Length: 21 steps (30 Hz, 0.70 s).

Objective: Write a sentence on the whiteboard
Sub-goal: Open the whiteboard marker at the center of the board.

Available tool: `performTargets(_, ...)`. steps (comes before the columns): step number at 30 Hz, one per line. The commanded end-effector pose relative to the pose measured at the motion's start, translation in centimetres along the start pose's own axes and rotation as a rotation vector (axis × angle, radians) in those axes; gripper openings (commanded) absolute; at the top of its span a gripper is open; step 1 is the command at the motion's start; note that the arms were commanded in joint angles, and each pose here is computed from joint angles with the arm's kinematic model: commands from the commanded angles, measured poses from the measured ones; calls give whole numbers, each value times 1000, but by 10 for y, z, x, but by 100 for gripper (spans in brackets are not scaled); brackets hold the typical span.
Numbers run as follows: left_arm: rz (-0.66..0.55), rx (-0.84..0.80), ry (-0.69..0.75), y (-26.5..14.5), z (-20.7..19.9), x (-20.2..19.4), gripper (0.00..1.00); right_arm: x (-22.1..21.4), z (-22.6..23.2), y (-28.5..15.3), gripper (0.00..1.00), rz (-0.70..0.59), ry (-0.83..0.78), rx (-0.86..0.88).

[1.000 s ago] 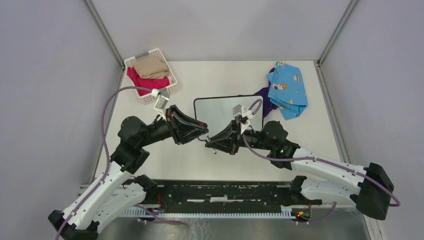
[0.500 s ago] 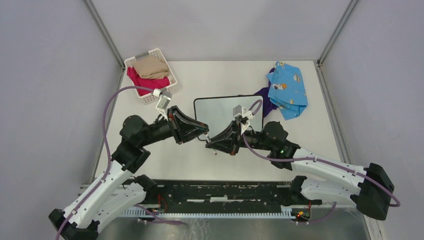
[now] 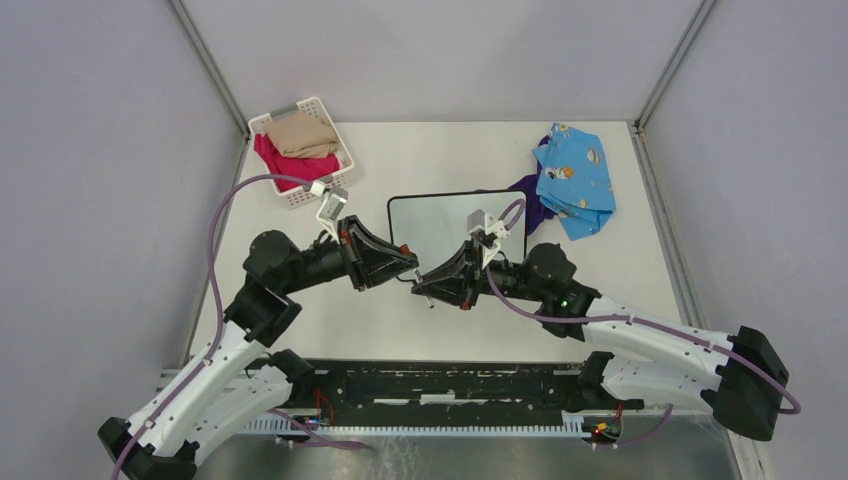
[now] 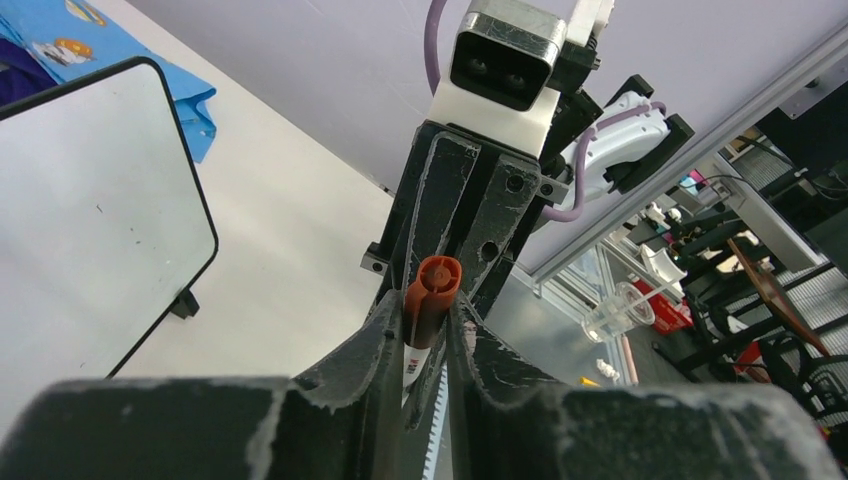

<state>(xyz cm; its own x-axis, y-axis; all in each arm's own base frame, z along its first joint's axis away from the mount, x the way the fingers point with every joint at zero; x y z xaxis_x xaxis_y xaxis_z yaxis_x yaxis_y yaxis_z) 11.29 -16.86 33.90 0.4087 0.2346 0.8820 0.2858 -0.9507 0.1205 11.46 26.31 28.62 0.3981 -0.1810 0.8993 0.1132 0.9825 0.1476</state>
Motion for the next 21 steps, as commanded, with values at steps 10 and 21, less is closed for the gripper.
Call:
performTargets(10, -35, -4, 62, -3, -5, 6, 23, 6, 6, -3, 0, -44, -25, 30)
performTargets(21, -43, 2, 65, -3, -5, 7, 28, 3, 3, -3, 0, -40, -19, 14)
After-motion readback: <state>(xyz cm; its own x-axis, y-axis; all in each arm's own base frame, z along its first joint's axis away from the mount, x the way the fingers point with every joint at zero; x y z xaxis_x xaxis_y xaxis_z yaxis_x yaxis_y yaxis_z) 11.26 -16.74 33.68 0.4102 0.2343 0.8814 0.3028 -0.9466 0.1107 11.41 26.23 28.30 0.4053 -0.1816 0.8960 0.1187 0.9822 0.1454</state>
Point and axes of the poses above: each gripper's point midway between its finger pads, its own y axis out along the fingers, its own z axis along the line the jaws close on, x = y × z, the point moved 9 cm from there along -y, back along the fingers, and after that the axes turned 7 degrees about y, right-handed, at the moved point
